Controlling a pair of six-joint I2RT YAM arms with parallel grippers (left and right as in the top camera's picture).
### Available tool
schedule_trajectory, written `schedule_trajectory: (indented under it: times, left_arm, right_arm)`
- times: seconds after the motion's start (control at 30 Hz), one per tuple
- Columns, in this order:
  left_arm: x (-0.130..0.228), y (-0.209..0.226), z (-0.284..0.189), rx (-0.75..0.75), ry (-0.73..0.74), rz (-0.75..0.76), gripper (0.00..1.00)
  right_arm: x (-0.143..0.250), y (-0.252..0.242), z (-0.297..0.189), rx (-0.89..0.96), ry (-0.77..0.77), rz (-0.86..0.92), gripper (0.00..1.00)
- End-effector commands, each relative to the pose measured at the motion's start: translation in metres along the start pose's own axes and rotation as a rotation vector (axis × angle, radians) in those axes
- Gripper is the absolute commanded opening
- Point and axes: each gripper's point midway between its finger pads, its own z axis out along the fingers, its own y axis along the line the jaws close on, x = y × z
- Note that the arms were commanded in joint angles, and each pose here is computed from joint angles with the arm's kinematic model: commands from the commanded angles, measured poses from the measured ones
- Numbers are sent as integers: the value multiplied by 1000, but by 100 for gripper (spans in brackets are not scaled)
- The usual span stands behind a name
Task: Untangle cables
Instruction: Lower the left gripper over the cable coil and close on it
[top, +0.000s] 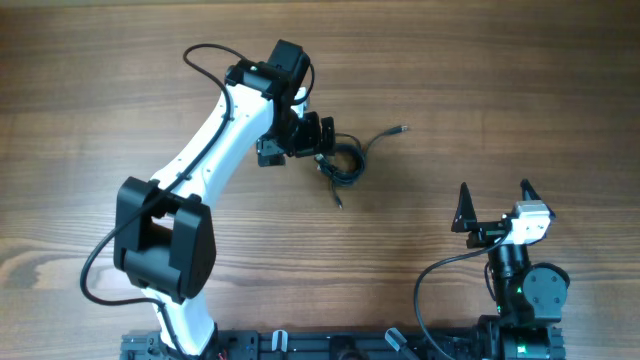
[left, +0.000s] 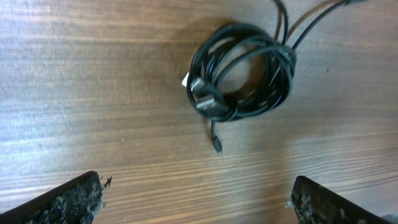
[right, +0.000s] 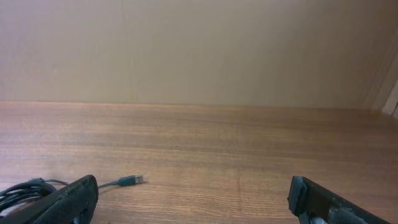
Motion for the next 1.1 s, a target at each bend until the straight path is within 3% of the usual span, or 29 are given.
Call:
schedule_trajectory:
  times: [0.0, 0.63, 1.07]
  left_arm:
    - [11, -2, 13, -32, 42, 8, 100]
    - [21, -17, 33, -26, 44, 26, 100]
    - [18, -11, 54, -29, 13, -45, 100]
  right_arm:
    - [-1, -3, 0, 14, -5, 13, 100]
    - [-1, -3, 0, 14, -5, 14, 100]
    - [-1, -3, 0, 14, -5, 13, 100]
